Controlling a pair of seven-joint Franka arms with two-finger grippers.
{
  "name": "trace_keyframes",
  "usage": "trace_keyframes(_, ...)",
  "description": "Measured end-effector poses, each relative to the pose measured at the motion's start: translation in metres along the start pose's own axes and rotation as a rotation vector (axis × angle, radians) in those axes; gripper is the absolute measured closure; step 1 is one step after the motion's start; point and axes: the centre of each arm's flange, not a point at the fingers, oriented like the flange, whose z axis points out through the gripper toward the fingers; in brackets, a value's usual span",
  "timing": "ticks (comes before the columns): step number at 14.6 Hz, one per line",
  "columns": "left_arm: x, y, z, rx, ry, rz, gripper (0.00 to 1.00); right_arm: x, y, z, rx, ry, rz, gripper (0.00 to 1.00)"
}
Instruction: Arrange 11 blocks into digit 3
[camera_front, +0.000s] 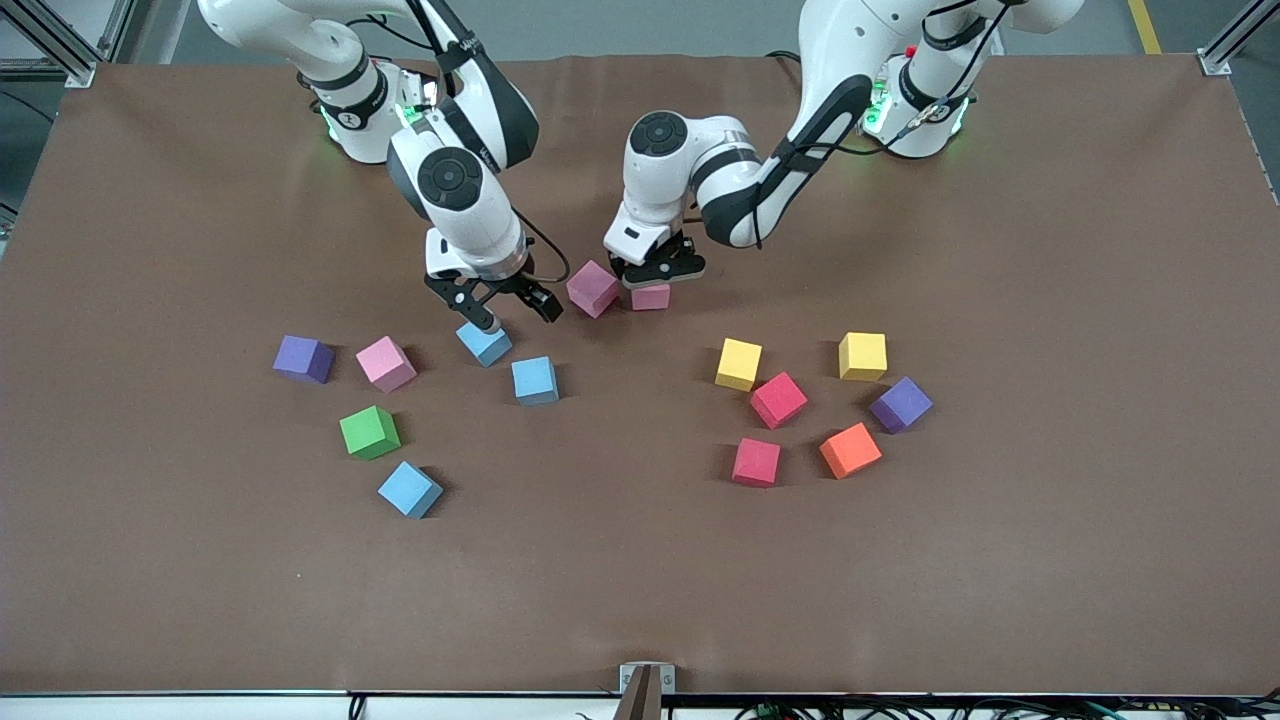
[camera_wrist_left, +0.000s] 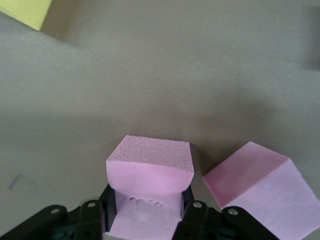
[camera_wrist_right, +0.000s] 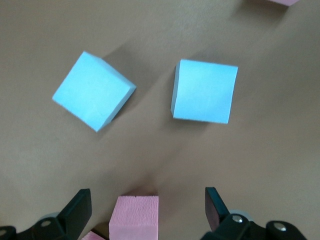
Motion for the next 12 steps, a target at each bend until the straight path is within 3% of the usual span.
trace_keyframes(6,0.007,0.018,0.004,0.051,-0.009,0.001,0.48,0.076,0.025,-0.004,0.006,0.001,-0.012,0.00)
trace_keyframes(12,0.015,0.033,0.004,0.028,-0.012,-0.006,0.48,0.079,0.027,-0.003,0.004,-0.001,-0.021,0.00)
